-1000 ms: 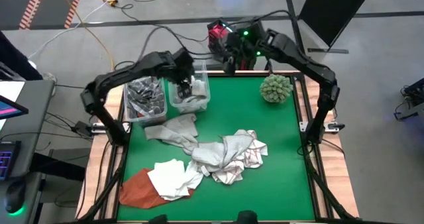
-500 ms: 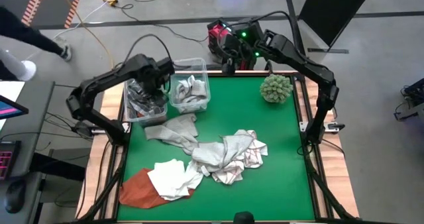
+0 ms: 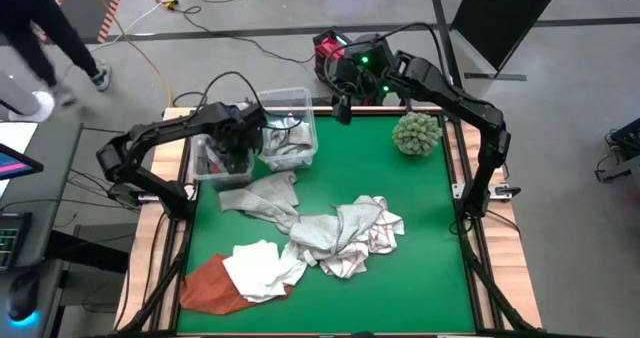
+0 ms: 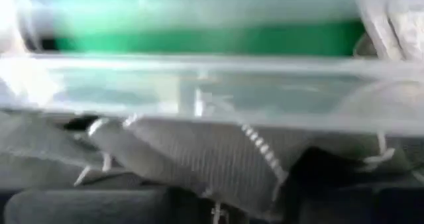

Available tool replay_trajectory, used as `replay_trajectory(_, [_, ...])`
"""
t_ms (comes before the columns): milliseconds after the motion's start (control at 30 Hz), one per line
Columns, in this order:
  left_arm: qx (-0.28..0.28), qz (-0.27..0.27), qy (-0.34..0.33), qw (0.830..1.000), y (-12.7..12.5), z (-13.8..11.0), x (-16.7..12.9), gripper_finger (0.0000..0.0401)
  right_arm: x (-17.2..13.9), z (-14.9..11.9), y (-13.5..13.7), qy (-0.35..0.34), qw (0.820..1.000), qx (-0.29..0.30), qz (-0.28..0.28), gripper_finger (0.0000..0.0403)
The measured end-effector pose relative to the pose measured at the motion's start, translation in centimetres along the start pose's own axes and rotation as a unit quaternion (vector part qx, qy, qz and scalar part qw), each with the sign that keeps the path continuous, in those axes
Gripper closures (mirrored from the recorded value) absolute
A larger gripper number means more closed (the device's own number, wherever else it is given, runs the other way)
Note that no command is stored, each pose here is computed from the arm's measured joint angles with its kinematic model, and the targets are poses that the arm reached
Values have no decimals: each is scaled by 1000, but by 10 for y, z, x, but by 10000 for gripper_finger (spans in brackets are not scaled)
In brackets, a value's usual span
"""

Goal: Sort towels by color in basket
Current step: Adjust the gray patterned towel

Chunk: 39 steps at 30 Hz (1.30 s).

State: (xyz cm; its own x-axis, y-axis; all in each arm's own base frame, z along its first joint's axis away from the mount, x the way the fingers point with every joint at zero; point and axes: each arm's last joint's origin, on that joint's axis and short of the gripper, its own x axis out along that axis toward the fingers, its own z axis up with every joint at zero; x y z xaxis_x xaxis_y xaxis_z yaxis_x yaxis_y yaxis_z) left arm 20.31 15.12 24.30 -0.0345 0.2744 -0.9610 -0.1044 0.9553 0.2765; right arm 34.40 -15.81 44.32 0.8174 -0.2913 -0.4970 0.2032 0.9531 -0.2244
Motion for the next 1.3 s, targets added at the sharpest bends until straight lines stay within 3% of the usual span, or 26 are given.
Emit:
replay_trajectory(167, [95, 28, -33, 995, 5, 7, 0, 339, 0, 0, 3, 1, 1000, 13, 4, 118])
replay_trajectory(233, [109, 32, -34, 993, 7, 7, 0, 353, 0, 1, 4, 0, 1000, 14, 5, 118])
replay_trajectory(500, [-37, 41, -8, 998, 16, -7, 0, 370, 0, 2, 7, -4, 1000, 16, 8, 118])
replay_trajectory(767, [-214, 66, -54, 973, 30, -24, -17, 347, 13, -5, -4, 7, 1000, 6, 6, 118])
replay_trajectory(967, [-233, 63, -48, 969, 36, -28, -23, 342, 62, -37, -11, 94, 994, 23, 45, 118])
replay_trajectory(1133, [-253, 78, -95, 960, 36, -30, -55, 341, 81, -72, -26, 203, 976, 65, 49, 118])
replay_trajectory(1300, [-275, 80, -108, 952, 36, -32, -65, 330, 116, -105, -38, 266, 959, 87, 55, 118])
